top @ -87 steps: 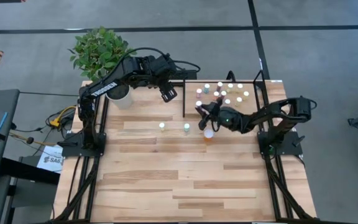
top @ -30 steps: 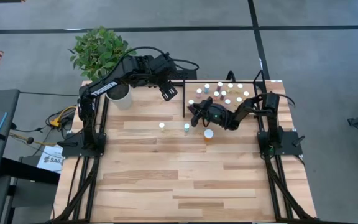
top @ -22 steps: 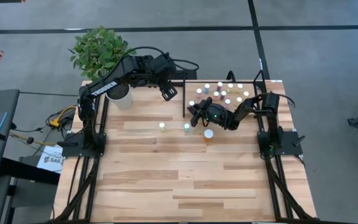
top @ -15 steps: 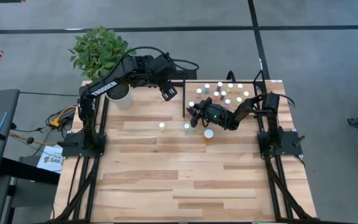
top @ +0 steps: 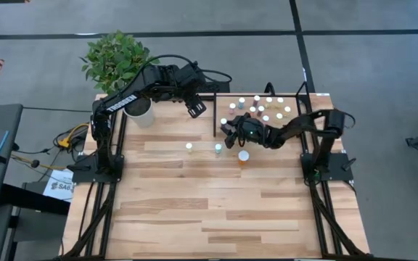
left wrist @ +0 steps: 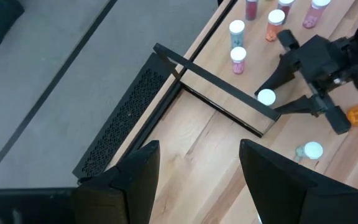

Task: Pick and place medicine bottles onto shelf by color
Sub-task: Put the blue pill bottle on the shelf

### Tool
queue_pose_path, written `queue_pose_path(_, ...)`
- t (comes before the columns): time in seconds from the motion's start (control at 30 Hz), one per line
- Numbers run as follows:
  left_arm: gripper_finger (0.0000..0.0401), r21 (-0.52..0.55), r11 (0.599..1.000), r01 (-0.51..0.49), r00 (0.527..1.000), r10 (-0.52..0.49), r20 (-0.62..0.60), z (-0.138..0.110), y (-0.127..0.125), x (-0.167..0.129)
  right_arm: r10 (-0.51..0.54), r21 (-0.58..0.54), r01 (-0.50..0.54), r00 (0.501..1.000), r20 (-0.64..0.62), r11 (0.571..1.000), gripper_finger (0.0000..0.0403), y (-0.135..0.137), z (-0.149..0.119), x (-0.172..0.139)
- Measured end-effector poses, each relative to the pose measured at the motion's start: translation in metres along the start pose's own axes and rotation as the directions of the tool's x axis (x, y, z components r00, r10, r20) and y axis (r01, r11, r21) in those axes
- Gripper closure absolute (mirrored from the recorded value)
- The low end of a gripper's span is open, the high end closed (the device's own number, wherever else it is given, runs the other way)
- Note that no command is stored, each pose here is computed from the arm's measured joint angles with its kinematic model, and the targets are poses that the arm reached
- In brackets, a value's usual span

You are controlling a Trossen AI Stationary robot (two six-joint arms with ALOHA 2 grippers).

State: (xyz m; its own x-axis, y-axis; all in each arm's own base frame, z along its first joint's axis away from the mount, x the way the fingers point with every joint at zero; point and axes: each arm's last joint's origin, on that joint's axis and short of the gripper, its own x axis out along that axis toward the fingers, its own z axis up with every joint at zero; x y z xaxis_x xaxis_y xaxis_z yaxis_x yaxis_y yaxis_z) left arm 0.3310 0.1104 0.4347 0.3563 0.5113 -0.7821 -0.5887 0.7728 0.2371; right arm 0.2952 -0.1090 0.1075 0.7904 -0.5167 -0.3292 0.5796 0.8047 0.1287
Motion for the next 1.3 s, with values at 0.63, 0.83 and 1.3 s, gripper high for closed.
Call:
queue_pose_path(0.63, 0.0192, -0.027, 1.0, 0.0, 1.0, 0.0, 0.0, 0.0, 0.0, 0.0, 0.122, 0.11, -0.097, 0.962, -0.244, 0.989, 0.0184, 0.002, 0.057, -0.077)
queue_pose_path(0.83, 0.0192, -0.066, 0.998, 0.019, 1.0, -0.02, -0.024, -0.002, -0.001, 0.0, 0.266, 0.282, -0.202, 0.941, -0.211, 0.938, 0.0184, 0.003, 0.079, -0.111)
queue_pose_path(1.3, 0.0192, -0.157, 0.986, 0.055, 0.994, -0.07, -0.087, -0.015, -0.026, -0.012, 0.281, 0.217, -0.186, 0.752, -0.597, 0.958, 0.0164, 0.019, 0.122, -0.133)
